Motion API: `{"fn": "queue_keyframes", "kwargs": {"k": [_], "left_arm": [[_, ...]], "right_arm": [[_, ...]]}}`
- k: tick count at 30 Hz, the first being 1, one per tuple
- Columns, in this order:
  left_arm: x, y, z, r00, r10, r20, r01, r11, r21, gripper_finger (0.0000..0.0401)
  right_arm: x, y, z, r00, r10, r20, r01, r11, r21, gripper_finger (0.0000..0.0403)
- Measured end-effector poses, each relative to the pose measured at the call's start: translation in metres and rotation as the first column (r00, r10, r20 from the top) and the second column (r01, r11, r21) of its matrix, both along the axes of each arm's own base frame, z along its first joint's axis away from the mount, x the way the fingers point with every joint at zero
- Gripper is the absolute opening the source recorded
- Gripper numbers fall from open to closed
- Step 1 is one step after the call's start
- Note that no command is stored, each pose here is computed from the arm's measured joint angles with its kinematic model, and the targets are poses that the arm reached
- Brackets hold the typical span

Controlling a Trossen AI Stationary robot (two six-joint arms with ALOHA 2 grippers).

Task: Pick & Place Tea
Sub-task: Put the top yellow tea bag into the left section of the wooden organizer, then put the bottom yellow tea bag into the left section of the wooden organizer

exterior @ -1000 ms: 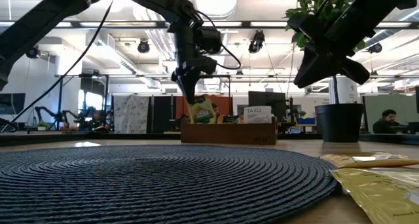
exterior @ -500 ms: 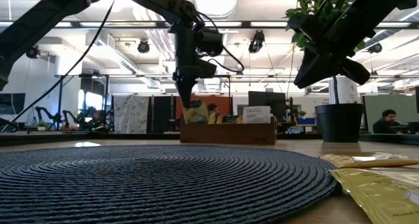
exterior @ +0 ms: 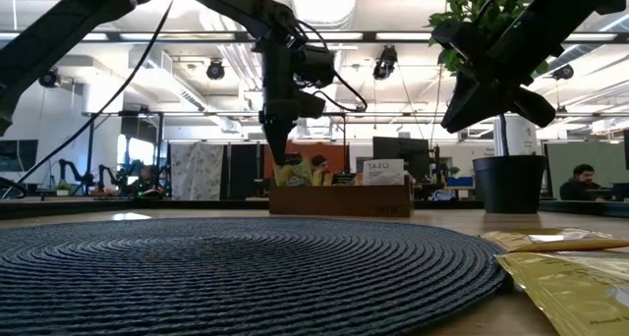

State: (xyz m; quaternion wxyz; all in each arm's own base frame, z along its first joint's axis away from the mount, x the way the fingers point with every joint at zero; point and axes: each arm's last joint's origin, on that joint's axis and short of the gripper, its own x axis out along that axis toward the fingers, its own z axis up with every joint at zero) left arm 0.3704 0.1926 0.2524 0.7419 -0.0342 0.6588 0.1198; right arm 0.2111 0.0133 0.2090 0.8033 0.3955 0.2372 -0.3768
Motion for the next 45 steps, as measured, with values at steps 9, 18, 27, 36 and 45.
{"fn": "queue_keyframes", "kwargs": {"k": [9, 18, 27, 36, 45], "left_arm": [[-0.005, -0.009, -0.009, 0.997, 0.004, -0.073, -0.009, 0.997, -0.08, 0.0], [-0.006, -0.011, -0.019, 0.997, 0.005, -0.083, -0.012, 0.996, -0.09, 0.0], [-0.003, -0.009, -0.02, 0.998, 0.009, -0.061, -0.012, 0.998, -0.06, 0.0036], [-0.004, -0.005, -0.017, 0.993, 0.034, -0.115, -0.024, 0.996, 0.084, 0.0088], [-0.001, -0.006, 0.011, 0.994, 0.088, -0.059, -0.074, 0.976, 0.207, 0.009]], "right_arm": [[0.0, 0.0, 0.0, 1.0, -0.003, 0.002, 0.003, 1.0, 0.003, 0.0047], [0.0, 0.0, 0.0, 1.0, -0.006, 0.004, 0.006, 1.0, 0.005, 0.0047], [0.0, 0.0, 0.0, 1.0, -0.006, 0.004, 0.006, 1.0, 0.005, 0.0047], [0.0, 0.0, 0.0, 1.0, -0.006, 0.004, 0.006, 1.0, 0.005, 0.0047], [0.0, 0.001, 0.0, 1.0, 0.009, 0.001, -0.009, 1.0, 0.023, 0.0047]]}}
